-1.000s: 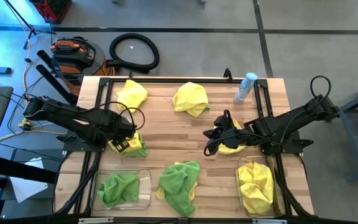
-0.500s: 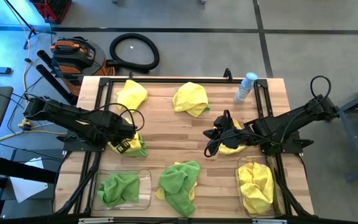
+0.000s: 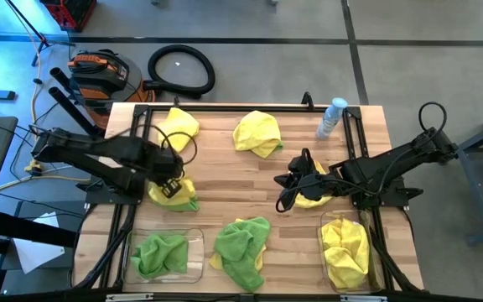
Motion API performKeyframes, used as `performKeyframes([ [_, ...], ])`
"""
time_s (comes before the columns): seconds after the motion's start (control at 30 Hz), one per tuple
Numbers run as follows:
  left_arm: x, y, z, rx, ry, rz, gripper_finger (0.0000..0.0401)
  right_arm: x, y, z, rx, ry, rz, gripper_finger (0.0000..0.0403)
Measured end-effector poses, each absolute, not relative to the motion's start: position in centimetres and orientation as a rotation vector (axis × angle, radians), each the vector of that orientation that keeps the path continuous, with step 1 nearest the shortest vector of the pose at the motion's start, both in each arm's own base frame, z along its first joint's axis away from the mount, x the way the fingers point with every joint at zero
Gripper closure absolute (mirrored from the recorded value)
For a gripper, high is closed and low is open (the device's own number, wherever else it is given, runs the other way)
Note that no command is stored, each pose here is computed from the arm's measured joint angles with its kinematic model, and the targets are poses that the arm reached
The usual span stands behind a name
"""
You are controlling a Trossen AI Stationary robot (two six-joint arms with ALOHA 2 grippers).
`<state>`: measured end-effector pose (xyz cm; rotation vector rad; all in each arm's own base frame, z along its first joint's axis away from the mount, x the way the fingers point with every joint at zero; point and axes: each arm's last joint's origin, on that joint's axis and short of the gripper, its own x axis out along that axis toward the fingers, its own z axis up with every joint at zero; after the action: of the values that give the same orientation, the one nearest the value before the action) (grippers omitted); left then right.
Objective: Sort microfiber towel by color & place in baskets
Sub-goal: Put the middle left yellow microfiber towel into the right transparent bin
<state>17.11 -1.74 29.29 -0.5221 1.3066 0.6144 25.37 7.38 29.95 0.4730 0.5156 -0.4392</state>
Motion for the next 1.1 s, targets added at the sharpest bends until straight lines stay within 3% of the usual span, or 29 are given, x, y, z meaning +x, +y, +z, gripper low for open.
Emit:
performKeyframes([
  [0.27, 18.0, -1.1, 37.8, -0.477, 0.933, 0.545, 0.0400, 26.1, 6.8, 30.7, 0.394, 0.439, -0.413, 0.0402],
  [0.4, 18.9, -0.9, 40.1, -0.493, 0.818, 0.516, 0.0401, 26.8, 6.1, 31.6, 0.364, 0.365, -0.384, 0.0398],
  [0.53, 21.4, -1.1, 40.7, -0.470, 0.757, 0.474, 0.0401, 27.4, 5.3, 32.4, 0.313, 0.293, -0.373, 0.0376],
  [0.77, 27.0, -1.4, 39.4, -0.436, 0.809, 0.373, 0.0401, 27.9, 5.0, 35.5, 0.145, 0.183, -0.324, 0.0299],
  [1.1, 33.7, -0.8, 39.8, -0.421, 0.776, 0.247, 0.0401, 27.9, 5.0, 36.6, 0.017, 0.188, -0.290, 0.0202],
])
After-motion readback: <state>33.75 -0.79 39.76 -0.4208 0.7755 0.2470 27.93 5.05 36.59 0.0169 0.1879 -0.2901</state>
